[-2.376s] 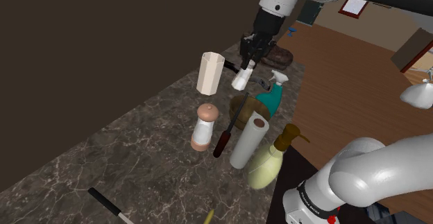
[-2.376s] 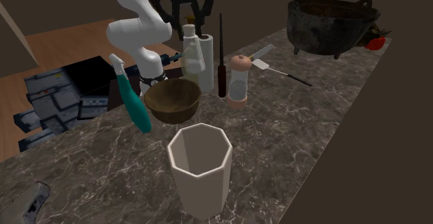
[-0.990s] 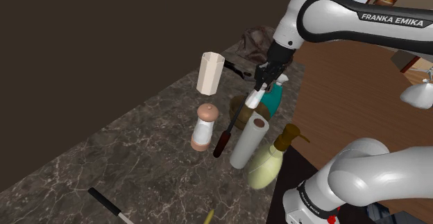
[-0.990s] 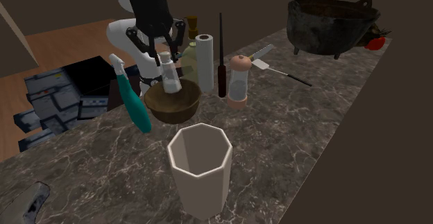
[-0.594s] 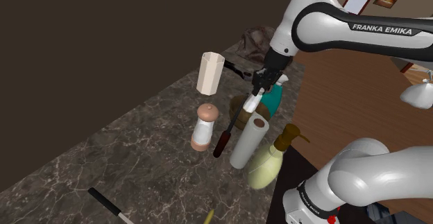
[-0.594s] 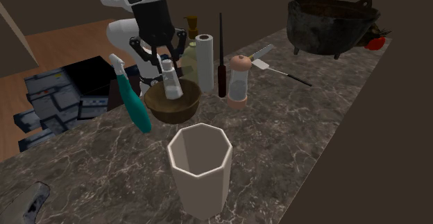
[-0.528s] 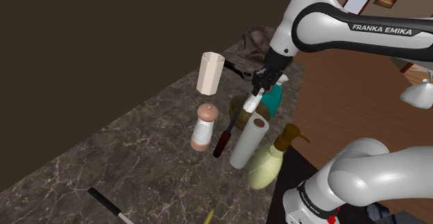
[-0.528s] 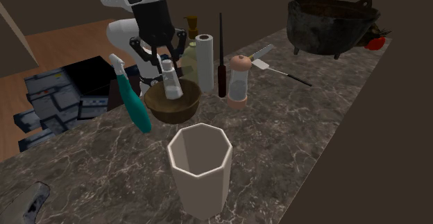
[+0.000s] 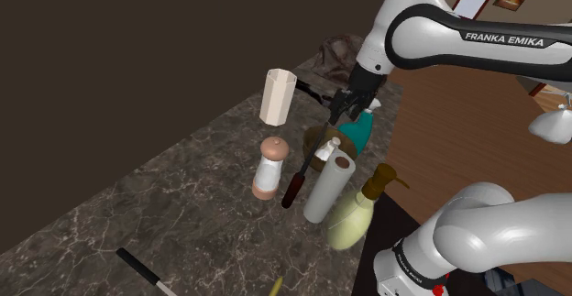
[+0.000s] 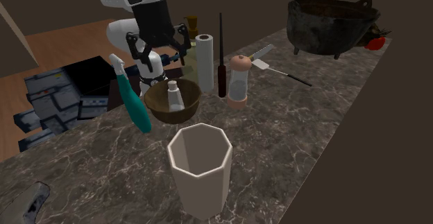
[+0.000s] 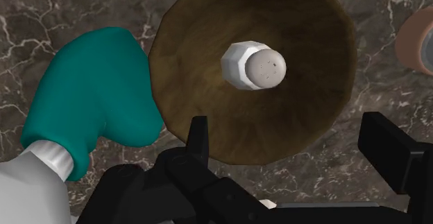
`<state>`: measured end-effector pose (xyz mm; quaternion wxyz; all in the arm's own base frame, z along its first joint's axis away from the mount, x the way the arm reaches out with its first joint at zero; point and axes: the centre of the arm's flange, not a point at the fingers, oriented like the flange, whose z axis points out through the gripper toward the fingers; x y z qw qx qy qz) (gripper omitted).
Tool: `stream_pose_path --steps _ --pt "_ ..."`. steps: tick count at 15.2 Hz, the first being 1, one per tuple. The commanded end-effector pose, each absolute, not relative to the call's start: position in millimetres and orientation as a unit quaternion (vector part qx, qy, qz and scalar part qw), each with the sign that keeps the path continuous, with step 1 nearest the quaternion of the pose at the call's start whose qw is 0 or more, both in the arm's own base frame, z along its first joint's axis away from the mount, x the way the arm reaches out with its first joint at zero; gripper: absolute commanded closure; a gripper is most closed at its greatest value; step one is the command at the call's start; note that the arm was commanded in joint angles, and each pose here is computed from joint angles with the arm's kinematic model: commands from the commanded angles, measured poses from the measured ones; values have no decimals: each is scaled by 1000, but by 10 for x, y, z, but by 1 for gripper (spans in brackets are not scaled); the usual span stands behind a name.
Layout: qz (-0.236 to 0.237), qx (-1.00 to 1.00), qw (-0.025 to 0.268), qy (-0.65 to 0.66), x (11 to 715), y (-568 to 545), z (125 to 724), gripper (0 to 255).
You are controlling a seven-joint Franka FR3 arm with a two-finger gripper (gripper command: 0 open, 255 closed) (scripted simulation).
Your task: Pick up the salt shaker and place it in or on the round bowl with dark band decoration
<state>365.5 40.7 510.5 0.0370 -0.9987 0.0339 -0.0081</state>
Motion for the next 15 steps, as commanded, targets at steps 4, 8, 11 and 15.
stream_pose_path --steps 4,8,11,15 --pt "-8 -999 37 34 3653 397 5236 0" --pt "-8 -999 37 34 3646 371 5603 0" --pt "-8 -999 37 34 3646 371 5603 0" --pt "-8 -999 37 34 3646 371 5603 0"
